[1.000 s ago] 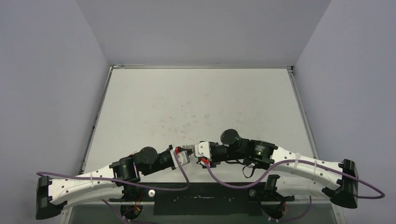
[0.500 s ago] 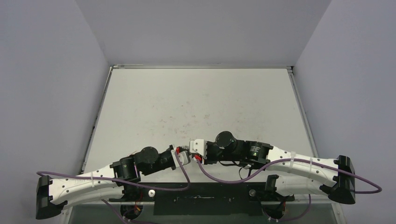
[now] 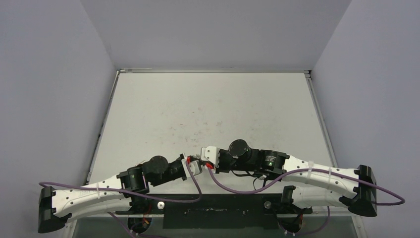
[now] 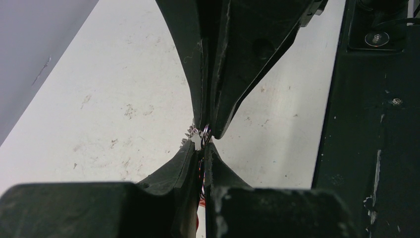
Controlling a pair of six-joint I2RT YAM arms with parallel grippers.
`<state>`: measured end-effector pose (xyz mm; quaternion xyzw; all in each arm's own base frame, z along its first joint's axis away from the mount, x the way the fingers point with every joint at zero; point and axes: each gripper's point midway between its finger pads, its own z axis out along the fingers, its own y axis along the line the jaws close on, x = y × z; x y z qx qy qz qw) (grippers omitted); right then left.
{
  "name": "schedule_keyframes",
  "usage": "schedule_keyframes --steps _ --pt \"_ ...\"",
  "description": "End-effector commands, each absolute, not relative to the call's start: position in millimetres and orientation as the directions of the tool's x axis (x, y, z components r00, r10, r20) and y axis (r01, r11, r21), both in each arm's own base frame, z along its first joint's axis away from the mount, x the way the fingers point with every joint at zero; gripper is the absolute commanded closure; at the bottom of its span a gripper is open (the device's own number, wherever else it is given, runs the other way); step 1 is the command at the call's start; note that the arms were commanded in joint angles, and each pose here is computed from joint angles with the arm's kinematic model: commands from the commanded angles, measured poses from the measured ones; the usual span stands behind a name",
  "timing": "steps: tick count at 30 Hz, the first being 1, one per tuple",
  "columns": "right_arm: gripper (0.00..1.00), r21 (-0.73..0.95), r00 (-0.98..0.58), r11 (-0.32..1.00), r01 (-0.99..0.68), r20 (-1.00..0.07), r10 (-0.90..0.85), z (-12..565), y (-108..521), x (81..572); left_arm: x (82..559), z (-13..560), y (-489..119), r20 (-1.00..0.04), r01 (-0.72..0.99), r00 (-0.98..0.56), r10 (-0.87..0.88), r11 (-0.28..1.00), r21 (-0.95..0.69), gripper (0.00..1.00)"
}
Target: Put the keys on the keyring
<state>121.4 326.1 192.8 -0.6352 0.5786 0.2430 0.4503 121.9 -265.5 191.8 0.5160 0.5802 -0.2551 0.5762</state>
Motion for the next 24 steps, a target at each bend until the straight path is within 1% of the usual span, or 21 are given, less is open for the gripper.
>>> schedule_keyframes --steps 1,4,6,7,9,11,13,18,24 --pt "1.00 -0.321 0.241 0.120 -0.940 -0.868 -0.434 225.1 336.3 127.3 121.7 226.0 -272.7 -0.954 0.890 0.223 0.200 0.359 0.283 1.00" --pt "1.00 -0.317 0.235 0.142 -0.938 -0.880 -0.414 228.8 333.7 129.7 120.4 225.3 -270.8 -0.955 0.890 0.224 0.192 0.358 0.281 0.99" --pt "1.00 -0.296 0.213 0.164 -0.941 -0.895 -0.392 230.7 330.7 134.2 118.8 229.0 -268.0 -0.957 0.890 0.232 0.172 0.361 0.280 0.84" --pt "1.00 -0.280 0.202 0.170 -0.945 -0.906 -0.372 232.7 329.7 136.1 117.8 230.6 -266.6 -0.958 0.889 0.237 0.161 0.361 0.280 0.79" --pt "1.00 -0.237 0.173 0.167 -0.957 -0.930 -0.325 233.9 326.9 139.2 115.1 235.7 -263.5 -0.958 0.888 0.256 0.128 0.361 0.285 0.70" --pt "1.00 -0.206 0.161 0.150 -0.967 -0.950 -0.267 238.1 323.9 141.1 113.0 241.4 -259.2 -0.957 0.884 0.274 0.093 0.367 0.288 0.66" --pt "1.00 -0.202 0.172 0.122 -0.972 -0.961 -0.219 242.4 322.3 139.6 112.7 245.6 -253.7 -0.956 0.877 0.288 0.061 0.384 0.289 0.64" --pt "1.00 -0.193 0.187 0.014 -0.981 -0.962 -0.199 239.1 325.6 126.0 114.6 246.2 -244.9 -0.955 0.863 0.297 0.020 0.422 0.278 0.64" --pt "1.00 -0.148 0.151 -0.034 -0.988 -0.973 -0.174 237.5 333.5 118.0 113.8 240.0 -252.1 -0.957 0.872 0.289 0.012 0.409 0.268 0.66"
